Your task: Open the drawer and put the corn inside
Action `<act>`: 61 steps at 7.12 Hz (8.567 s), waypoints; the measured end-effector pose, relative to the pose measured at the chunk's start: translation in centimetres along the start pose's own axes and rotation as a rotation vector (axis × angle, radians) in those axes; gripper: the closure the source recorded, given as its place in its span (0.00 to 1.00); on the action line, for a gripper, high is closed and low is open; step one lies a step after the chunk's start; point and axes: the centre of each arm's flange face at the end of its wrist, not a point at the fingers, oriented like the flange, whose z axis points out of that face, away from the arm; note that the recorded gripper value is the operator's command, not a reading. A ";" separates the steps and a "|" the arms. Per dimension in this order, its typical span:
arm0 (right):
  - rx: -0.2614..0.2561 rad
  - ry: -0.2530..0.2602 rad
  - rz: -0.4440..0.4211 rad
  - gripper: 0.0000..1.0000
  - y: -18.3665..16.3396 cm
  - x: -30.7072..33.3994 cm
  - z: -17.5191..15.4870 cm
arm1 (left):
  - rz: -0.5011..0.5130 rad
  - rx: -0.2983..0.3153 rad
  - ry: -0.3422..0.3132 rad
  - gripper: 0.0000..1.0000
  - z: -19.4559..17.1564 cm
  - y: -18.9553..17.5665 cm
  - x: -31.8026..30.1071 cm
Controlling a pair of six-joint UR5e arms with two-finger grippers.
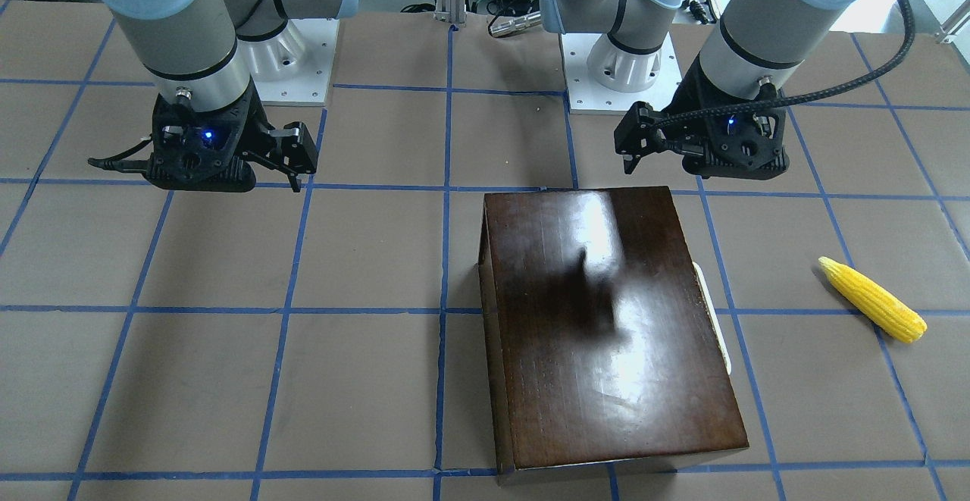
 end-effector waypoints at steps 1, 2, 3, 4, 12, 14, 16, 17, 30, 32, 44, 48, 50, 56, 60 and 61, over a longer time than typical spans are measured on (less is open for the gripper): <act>0.000 0.000 0.000 0.00 0.0 0.0 0.0 | -0.001 0.000 -0.002 0.00 0.0 0.0 0.0; 0.000 0.000 0.000 0.00 0.0 0.0 0.0 | -0.002 0.000 -0.004 0.00 0.0 0.0 -0.1; 0.000 0.000 0.000 0.00 0.0 0.0 0.0 | -0.001 0.000 -0.005 0.00 0.0 0.0 -0.1; -0.001 0.000 0.000 0.00 0.0 0.0 0.0 | -0.002 0.001 -0.006 0.00 0.0 0.0 -0.1; 0.000 0.000 0.000 0.00 0.0 0.0 0.0 | -0.049 0.020 -0.002 0.00 -1.1 -0.3 -2.6; 0.000 0.000 0.000 0.00 0.0 0.0 0.0 | -0.106 0.041 0.005 0.00 -1.9 -0.7 -5.6; 0.000 0.000 0.000 0.00 0.0 0.0 0.0 | -0.180 0.057 0.010 0.00 -2.6 -1.7 -10.3; 0.000 0.000 0.000 0.00 0.0 0.0 0.0 | -0.179 0.059 0.011 0.00 -2.7 -1.9 -12.3; 0.000 -0.001 0.000 0.00 0.0 0.0 0.0 | 0.034 0.111 0.369 0.00 14.6 -8.4 -22.2; 0.000 -0.001 0.000 0.00 0.0 0.0 0.0 | 0.007 0.097 0.411 0.00 16.1 -9.1 -21.9; 0.000 0.000 0.000 0.00 0.0 0.0 0.0 | 0.002 0.069 0.475 0.00 19.7 -9.8 -20.7; 0.001 -0.001 0.000 0.00 0.0 0.0 0.0 | 0.027 0.084 0.416 0.00 19.3 -10.6 -21.7; 0.001 0.000 0.000 0.00 0.0 0.0 0.0 | 0.032 0.083 0.385 0.00 18.9 -11.0 -22.3; 0.000 0.000 0.000 0.00 0.0 0.0 0.0 | 0.026 0.090 0.379 0.00 18.3 -10.6 -23.6; 0.000 0.000 0.000 0.00 0.0 0.0 0.0 | 0.042 0.089 0.350 0.00 18.5 -10.0 -25.6; 0.000 0.000 0.000 0.00 0.0 0.0 0.0 | 0.042 0.088 0.348 0.00 18.4 -10.0 -25.7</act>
